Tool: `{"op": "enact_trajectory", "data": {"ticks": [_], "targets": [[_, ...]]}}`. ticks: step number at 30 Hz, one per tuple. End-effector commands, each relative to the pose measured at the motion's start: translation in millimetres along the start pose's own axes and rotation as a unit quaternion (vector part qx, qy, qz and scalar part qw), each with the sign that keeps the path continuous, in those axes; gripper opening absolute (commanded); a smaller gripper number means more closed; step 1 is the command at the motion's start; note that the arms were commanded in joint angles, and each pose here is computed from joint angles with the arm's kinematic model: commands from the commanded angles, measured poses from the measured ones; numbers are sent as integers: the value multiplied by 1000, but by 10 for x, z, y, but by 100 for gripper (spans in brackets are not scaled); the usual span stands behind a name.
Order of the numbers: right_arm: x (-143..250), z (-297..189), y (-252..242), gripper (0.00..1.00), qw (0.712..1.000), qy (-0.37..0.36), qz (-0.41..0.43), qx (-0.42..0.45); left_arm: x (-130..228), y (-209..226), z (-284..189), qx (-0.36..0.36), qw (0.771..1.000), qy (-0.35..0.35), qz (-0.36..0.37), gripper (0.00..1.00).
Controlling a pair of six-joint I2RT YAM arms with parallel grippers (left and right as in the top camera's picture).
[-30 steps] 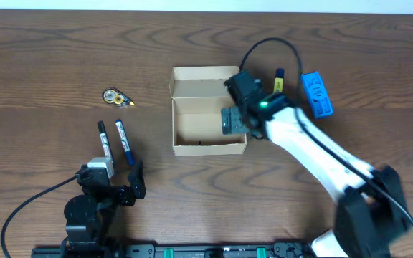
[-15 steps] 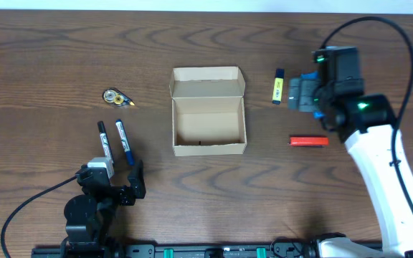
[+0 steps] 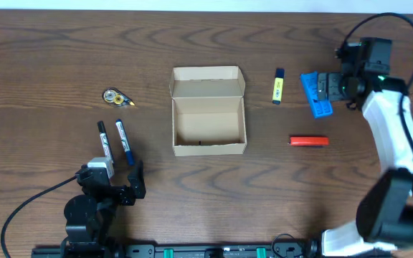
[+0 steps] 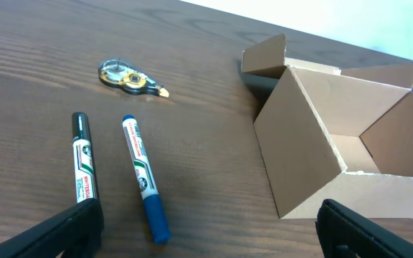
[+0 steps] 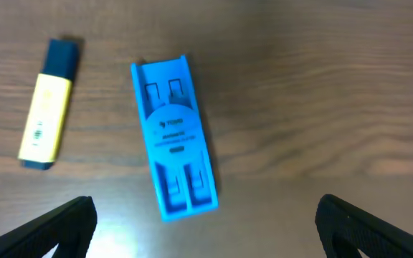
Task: Pack container
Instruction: 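Move right gripper to the blue duster and grasp it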
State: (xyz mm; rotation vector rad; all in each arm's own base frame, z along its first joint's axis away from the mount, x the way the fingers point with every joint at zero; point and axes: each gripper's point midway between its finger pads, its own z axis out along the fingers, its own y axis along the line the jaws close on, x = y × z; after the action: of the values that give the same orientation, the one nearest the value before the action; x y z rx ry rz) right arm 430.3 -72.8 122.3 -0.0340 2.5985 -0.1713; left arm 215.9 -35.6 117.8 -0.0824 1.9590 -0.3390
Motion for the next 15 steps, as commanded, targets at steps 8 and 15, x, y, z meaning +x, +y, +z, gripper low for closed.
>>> {"op": "enact_trajectory", "data": {"ticks": [8, 15], "targets": [[351, 816, 97, 99, 996, 65, -50, -29, 68, 24, 27, -1, 1000, 6, -10, 95], [522, 1063, 184, 99, 993, 89, -58, -49, 68, 24, 27, -1, 1000, 6, -10, 95]]}}
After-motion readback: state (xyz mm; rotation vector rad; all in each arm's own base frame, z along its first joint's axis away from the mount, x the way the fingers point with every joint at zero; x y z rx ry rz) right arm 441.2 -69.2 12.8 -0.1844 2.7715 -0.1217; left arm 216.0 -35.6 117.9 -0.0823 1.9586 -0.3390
